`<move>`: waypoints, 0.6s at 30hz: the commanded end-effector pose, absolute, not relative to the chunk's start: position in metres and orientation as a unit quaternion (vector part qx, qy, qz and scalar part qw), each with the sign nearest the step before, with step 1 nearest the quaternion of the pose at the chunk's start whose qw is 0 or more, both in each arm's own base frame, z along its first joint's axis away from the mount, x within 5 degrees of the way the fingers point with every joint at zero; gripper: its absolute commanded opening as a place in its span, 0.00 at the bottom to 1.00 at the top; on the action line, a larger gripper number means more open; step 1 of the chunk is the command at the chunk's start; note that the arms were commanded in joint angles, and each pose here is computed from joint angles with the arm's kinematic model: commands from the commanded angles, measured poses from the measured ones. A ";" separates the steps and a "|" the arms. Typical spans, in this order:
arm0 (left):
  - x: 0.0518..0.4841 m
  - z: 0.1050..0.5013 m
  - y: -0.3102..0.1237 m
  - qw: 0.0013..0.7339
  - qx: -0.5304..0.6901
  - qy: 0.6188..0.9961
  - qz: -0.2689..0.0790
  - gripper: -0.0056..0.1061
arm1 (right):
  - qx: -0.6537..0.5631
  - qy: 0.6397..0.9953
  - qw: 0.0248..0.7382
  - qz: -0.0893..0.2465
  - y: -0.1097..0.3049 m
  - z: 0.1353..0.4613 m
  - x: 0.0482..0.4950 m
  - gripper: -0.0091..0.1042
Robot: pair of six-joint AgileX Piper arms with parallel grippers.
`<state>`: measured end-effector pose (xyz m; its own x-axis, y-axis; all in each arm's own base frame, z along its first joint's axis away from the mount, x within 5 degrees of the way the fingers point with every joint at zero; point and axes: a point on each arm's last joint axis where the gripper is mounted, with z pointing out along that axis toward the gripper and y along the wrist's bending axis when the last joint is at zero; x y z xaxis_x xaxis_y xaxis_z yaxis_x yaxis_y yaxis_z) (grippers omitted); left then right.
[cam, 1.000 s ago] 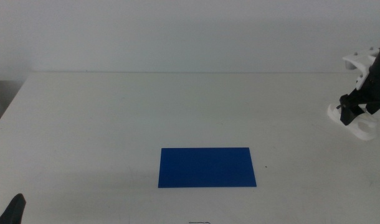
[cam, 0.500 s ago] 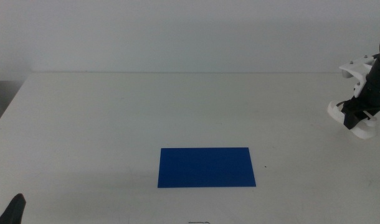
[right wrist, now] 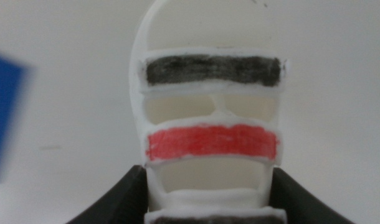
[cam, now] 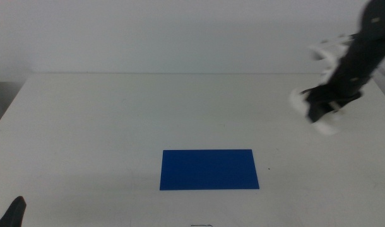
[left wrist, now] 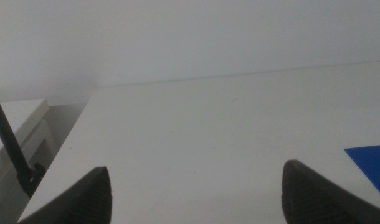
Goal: Use one arm to grab the shoe from the table and place it on the mat.
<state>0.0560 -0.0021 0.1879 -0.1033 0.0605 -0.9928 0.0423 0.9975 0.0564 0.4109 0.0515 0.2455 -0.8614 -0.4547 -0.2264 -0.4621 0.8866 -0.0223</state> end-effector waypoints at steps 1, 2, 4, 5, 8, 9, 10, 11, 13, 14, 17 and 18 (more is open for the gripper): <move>0.055 0.198 -0.002 0.707 0.026 0.707 -0.002 0.89 | -0.241 0.957 0.159 0.001 0.089 0.280 0.389 0.07; 0.055 0.198 -0.002 0.707 0.026 0.707 -0.002 0.89 | -0.240 0.958 0.153 -0.004 0.106 0.281 0.382 0.07; 0.055 0.198 -0.002 0.707 0.026 0.707 -0.002 0.89 | -0.238 0.959 0.155 -0.013 0.137 0.282 0.372 0.07; 0.055 0.198 -0.002 0.707 0.026 0.707 -0.002 0.89 | -0.238 0.958 0.161 -0.015 0.155 0.282 0.366 0.07; 0.055 0.198 -0.002 0.707 0.026 0.707 -0.002 0.89 | -0.243 0.955 0.171 -0.004 0.199 0.280 0.352 0.07; 0.055 0.198 -0.002 0.707 0.026 0.707 -0.002 0.89 | -0.248 0.954 0.171 0.002 0.214 0.278 0.347 0.07; 0.055 0.198 -0.002 0.707 0.026 0.707 -0.002 0.89 | -0.251 0.953 0.170 0.005 0.224 0.277 0.345 0.07; 0.055 0.198 -0.002 0.707 0.026 0.707 -0.002 0.89 | -0.256 0.952 0.168 0.008 0.237 0.274 0.342 0.07; 0.055 0.198 -0.002 0.707 0.026 0.707 -0.002 0.89 | -0.260 0.952 0.160 0.010 0.253 0.270 0.340 0.07; 0.055 0.198 -0.002 0.707 0.026 0.707 -0.002 0.89 | -0.259 0.953 0.153 0.009 0.260 0.268 0.339 0.07; 0.055 0.198 -0.002 0.707 0.026 0.707 -0.002 0.89 | -0.261 0.955 0.138 0.004 0.272 0.263 0.340 0.07; 0.055 0.198 -0.002 0.707 0.026 0.707 -0.002 0.89 | -0.261 0.956 0.134 0.003 0.274 0.262 0.340 0.07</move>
<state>0.0560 -0.0021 0.1879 -0.1033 0.0605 -0.9928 0.0423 0.9975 0.0564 0.3411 0.2764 0.2258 -0.8437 -0.5078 -0.1744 -0.5071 0.8603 -0.0516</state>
